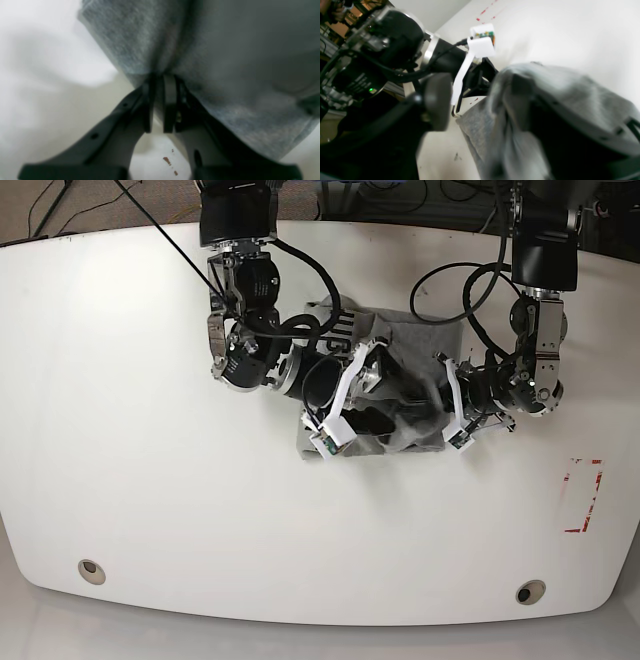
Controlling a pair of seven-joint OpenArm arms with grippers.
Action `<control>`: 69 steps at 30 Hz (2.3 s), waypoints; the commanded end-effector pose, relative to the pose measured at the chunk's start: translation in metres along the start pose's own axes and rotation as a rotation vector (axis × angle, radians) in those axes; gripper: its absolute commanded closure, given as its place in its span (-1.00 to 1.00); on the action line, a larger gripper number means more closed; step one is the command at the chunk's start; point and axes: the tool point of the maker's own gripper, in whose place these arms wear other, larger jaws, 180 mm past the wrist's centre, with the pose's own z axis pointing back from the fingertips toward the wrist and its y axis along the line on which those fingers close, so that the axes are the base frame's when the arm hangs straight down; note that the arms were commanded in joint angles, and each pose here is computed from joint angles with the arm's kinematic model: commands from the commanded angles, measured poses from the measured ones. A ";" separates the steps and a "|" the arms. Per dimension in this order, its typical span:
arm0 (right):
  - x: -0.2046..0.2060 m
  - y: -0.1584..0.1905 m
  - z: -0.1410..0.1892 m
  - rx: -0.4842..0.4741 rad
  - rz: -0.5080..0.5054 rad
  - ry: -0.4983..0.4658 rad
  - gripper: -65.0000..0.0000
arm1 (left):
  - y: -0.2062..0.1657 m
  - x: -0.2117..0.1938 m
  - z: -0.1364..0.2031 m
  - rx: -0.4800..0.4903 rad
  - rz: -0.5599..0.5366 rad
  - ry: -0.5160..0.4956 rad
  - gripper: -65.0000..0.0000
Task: Layout the t-shirt on the table in an organized manner, then fold the t-shirt properly
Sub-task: 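Fold the held shirt end over the middle with the right gripper, then move the left gripper onto the folded shirt's collar edge and grasp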
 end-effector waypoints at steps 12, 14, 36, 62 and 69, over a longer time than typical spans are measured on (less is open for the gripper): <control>0.028 0.001 0.030 -0.032 0.103 -0.086 -0.43 | -0.006 -0.032 -0.002 0.014 -0.017 0.155 0.80; 0.026 -0.004 0.038 -0.049 0.127 -0.070 -0.43 | -0.006 -0.020 0.002 0.025 0.004 0.121 0.78; -0.027 -0.021 0.068 -0.109 0.112 0.078 -0.43 | 0.089 0.008 0.120 0.297 0.159 -0.124 0.03; -0.013 -0.063 0.037 -0.315 0.281 0.204 -0.43 | 0.156 -0.008 0.254 0.466 0.364 -0.474 0.24; 0.008 -0.086 0.025 -0.353 0.332 0.179 -0.35 | 0.097 0.048 0.230 0.416 0.087 -0.460 0.30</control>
